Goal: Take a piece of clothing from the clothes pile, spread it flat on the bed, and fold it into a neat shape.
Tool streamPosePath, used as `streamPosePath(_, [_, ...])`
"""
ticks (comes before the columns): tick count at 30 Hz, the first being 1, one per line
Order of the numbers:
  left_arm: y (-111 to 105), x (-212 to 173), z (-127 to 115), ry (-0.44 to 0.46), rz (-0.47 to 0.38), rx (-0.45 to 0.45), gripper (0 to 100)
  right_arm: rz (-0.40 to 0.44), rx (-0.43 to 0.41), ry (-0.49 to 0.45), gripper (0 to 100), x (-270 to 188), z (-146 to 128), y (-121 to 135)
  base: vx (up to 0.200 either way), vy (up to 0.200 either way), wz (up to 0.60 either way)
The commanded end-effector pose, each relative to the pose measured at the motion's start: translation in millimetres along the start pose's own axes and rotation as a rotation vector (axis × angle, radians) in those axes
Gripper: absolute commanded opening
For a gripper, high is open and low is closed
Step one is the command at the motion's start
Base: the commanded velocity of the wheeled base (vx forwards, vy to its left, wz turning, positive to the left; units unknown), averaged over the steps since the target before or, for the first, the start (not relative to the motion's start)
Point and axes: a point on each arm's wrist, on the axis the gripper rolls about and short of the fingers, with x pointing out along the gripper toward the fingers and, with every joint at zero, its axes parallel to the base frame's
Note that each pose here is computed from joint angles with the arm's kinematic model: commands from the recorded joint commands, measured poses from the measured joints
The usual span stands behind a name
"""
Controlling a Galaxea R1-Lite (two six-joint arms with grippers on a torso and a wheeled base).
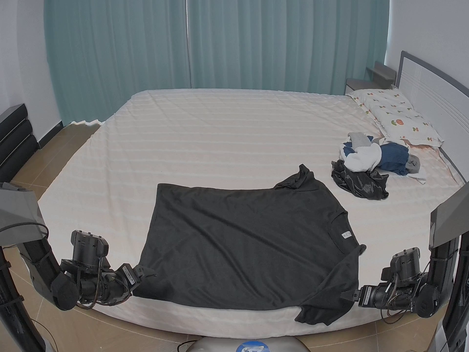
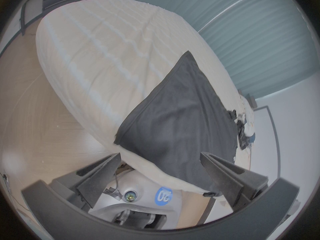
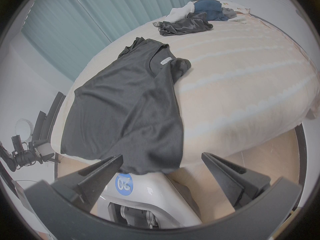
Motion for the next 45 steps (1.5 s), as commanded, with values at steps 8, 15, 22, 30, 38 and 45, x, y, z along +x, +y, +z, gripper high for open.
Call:
streamPosePath(8, [19,18,-10,0.012,0.131,0.123,100,0.011,-0.003,-0.019,100,-2,0,1,0.0,0.0,0.0])
streamPosePath(15, [25,41,-10,-0.062,0.109,0.211,100,0.021,-0.01,-0.032,100,-2,1,3,0.0,0.0,0.0])
streamPosePath(22, [36,50,-14,-0.088,0.116,0.358,100,0.018,-0.01,-0.028,100,3,-1,1,0.0,0.0,0.0])
streamPosePath(30, [32,55,-9,-0.08,0.021,0.374,100,0.02,-0.007,-0.041,100,4,0,2,0.0,0.0,0.0])
streamPosePath(38, [27,63,5,-0.118,-0.017,0.4,100,0.027,0.013,-0.048,100,3,1,2,0.0,0.0,0.0])
streamPosePath(45, [31,72,9,-0.125,-0.015,0.423,100,0.03,0.017,-0.05,100,3,1,2,0.0,0.0,0.0])
